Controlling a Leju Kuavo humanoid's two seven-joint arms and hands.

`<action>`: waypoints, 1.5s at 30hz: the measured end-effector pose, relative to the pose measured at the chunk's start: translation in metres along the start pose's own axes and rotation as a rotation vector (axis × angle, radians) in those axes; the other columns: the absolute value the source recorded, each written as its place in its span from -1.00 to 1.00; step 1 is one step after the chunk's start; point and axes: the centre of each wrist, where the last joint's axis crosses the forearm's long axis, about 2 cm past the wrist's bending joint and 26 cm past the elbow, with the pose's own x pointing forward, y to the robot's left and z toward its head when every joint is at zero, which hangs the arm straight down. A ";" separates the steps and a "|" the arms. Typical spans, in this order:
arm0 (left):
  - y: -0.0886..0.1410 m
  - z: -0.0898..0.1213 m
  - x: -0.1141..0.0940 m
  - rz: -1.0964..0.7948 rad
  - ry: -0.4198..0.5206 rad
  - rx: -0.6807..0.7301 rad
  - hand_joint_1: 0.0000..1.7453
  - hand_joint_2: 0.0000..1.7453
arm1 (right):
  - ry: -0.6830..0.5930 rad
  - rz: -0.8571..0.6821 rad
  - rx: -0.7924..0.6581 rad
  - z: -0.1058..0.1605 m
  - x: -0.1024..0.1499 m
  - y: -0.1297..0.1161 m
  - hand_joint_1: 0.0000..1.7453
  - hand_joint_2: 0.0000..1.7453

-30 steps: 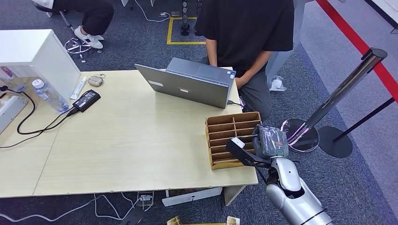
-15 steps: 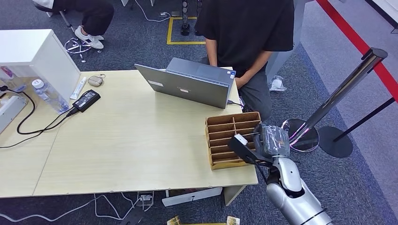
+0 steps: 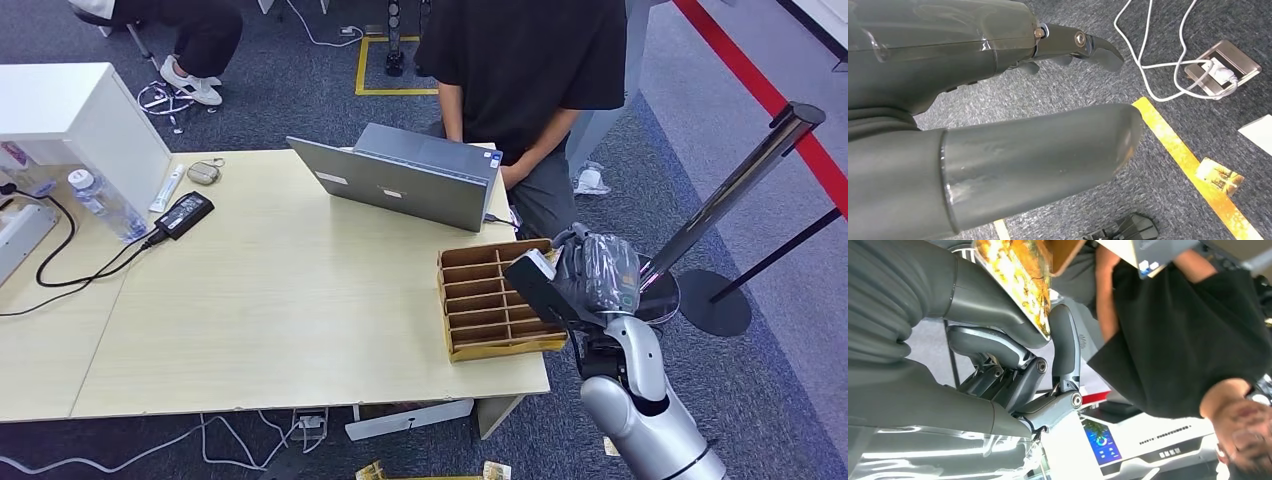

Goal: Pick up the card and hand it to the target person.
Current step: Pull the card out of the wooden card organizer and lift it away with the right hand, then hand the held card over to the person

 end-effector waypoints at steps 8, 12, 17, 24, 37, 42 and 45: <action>-0.001 0.001 -0.002 0.001 0.002 -0.002 -1.00 -1.00 | -0.001 -0.080 -0.045 -0.002 0.003 -0.017 1.00 1.00; -0.001 0.001 -0.002 -0.001 0.004 -0.002 -1.00 -1.00 | 0.010 -0.158 -0.061 -0.004 0.001 -0.020 1.00 1.00; 0.000 0.000 0.000 -0.011 0.003 -0.003 -1.00 -1.00 | 0.037 -0.275 -0.115 -0.015 -0.006 -0.027 1.00 1.00; 0.004 -0.003 0.009 -0.029 -0.005 -0.002 -1.00 -1.00 | 0.128 -0.397 -0.208 -0.047 -0.026 -0.038 1.00 1.00; 0.007 -0.007 0.024 -0.050 -0.019 -0.009 -1.00 -1.00 | 0.258 -0.327 -0.272 -0.090 -0.056 -0.041 1.00 1.00; 0.007 -0.007 0.028 -0.054 -0.025 -0.011 -1.00 -1.00 | 0.291 -0.285 -0.271 -0.093 -0.067 -0.034 1.00 1.00; 0.007 -0.007 0.029 -0.055 -0.028 -0.012 -1.00 -1.00 | 0.307 -0.270 -0.260 -0.094 -0.071 -0.028 1.00 1.00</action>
